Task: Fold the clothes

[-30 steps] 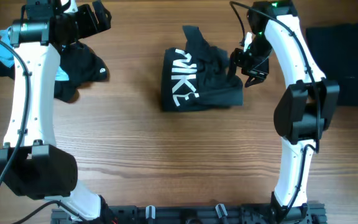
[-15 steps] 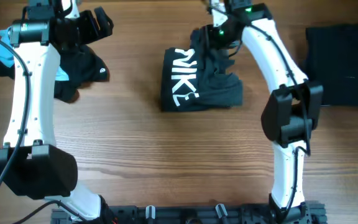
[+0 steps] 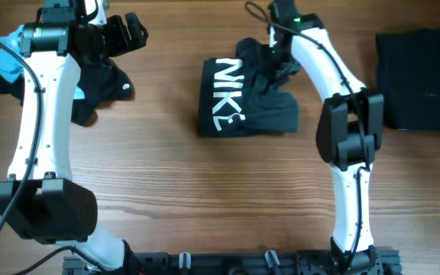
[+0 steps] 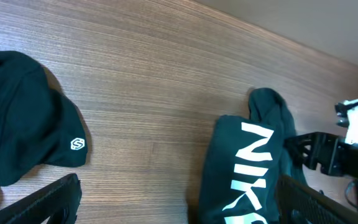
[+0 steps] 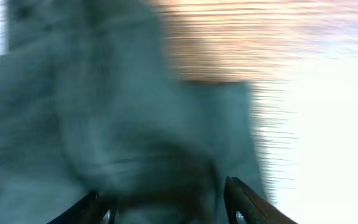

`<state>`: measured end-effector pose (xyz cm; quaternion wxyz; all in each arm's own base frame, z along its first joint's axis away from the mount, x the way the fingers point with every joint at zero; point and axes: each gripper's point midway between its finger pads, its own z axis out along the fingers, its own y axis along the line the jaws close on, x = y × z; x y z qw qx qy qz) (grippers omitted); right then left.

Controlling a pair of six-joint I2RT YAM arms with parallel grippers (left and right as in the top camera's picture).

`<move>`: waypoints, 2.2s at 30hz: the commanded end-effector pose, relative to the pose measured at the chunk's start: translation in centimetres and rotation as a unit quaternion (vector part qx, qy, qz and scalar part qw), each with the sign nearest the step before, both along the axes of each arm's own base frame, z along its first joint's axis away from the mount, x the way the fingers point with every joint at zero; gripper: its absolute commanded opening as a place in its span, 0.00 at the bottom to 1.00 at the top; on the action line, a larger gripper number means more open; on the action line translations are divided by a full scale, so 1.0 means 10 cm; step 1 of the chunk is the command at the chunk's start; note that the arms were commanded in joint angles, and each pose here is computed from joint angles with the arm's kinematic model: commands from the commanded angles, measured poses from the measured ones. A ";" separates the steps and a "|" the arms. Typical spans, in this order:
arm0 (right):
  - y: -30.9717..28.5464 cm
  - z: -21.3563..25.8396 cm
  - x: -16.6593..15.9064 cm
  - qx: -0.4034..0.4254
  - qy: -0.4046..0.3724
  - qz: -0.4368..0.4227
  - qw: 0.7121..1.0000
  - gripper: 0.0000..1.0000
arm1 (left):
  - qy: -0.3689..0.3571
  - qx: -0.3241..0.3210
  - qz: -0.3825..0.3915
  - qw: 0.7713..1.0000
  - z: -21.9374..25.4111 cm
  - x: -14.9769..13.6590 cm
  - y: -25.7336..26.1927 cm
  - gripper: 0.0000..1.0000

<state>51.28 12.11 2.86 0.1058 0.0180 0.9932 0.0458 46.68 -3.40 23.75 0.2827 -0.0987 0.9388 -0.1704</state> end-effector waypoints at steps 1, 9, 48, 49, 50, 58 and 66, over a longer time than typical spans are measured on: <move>-0.41 -0.06 0.01 0.005 0.019 -0.066 0.998 0.57 | -0.003 0.000 -0.011 1.000 0.01 0.00 -0.03 0.99; -0.65 -0.07 -0.11 0.017 0.053 -0.091 0.994 0.83 | -0.008 0.001 -0.010 1.000 0.02 0.03 -0.02 0.99; 1.42 -0.27 -1.52 0.058 0.173 0.021 0.983 0.04 | -0.020 0.026 0.046 0.998 0.01 0.05 0.78 1.00; 1.33 -0.38 -1.63 0.041 0.191 0.004 0.981 0.04 | -0.021 0.026 0.049 0.998 0.01 0.05 0.80 1.00; 1.28 -0.45 -1.70 0.033 0.203 -0.005 0.979 0.04 | -0.021 0.026 0.050 0.998 0.01 0.05 0.82 1.00; 0.65 -0.88 -1.93 -0.021 0.241 -0.080 0.967 0.04 | -0.027 0.027 0.053 0.998 0.03 0.07 0.84 1.00; -0.22 -0.99 -1.19 -0.025 0.142 -0.079 0.986 0.04 | -0.034 0.028 0.053 0.998 0.05 0.10 0.85 1.00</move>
